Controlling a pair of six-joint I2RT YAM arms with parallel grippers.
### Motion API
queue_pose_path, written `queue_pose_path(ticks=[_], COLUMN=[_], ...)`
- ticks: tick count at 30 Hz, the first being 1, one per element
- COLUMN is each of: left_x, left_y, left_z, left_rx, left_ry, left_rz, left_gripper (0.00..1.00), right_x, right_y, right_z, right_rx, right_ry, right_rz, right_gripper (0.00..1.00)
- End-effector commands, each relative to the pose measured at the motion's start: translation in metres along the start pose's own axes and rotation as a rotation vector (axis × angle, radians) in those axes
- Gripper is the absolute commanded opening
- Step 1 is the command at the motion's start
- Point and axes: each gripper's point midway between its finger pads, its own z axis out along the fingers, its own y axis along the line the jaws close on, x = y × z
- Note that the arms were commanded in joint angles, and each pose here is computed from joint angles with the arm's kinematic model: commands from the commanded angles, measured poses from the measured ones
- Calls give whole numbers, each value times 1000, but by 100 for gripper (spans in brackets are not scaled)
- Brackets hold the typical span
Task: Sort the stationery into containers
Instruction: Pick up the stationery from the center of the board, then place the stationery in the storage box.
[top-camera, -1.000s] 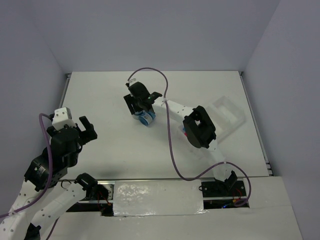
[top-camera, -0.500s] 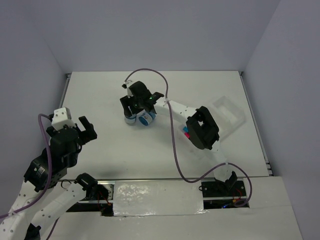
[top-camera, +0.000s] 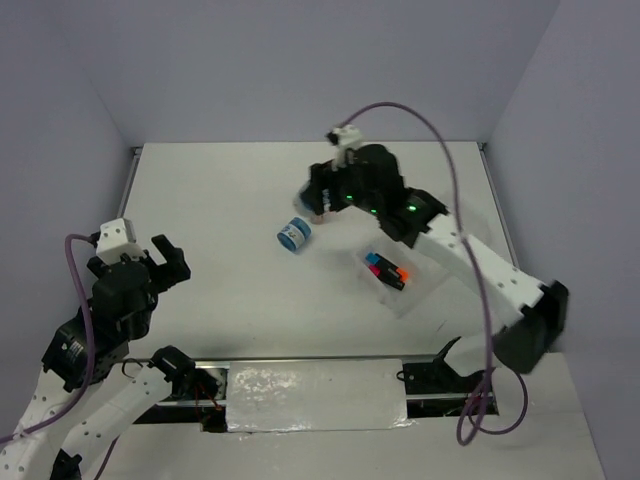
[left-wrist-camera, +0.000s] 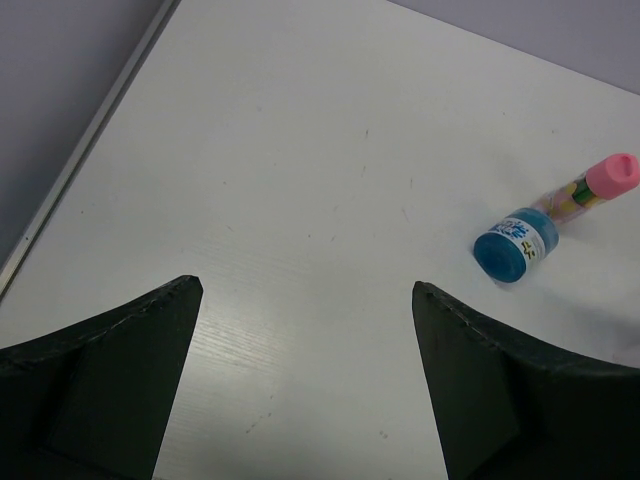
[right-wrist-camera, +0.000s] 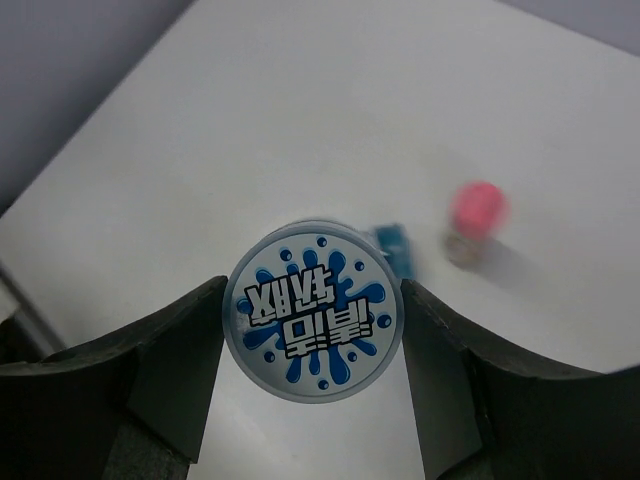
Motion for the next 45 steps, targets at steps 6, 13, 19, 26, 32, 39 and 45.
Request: queue_pose_path(ticks=[6,13,19,26,32,39,45], left_x=[-5,-5,-4,-3,-1,-1,-1], left_y=[-6,-6,-8,-11,-13,-13,-14], left_z=[1,-1,1,2,4,4,5], left_rx=[32,39,46,56,55,53,55], left_ry=[-23,-26,-20,-13,-3,-3,-1], left_rz=[-7,-10,-2,7,18,16,20], left_gripper=[99,99,99,99,99,99,99], right_x=[43,80,104,131,140,152,159], right_y=[-197,-257,-275,-282,-289,-298,-299], right_z=[-173,-183,-149,-134,-130,-119,-116], right_rx=[824,974,951,955,962,975,975], right_ry=[-128,-70,-4,38,37,48,63], right_rz=[204,298,343,379,388,399,404], right_gripper=[25,25,26,30,36,46,72])
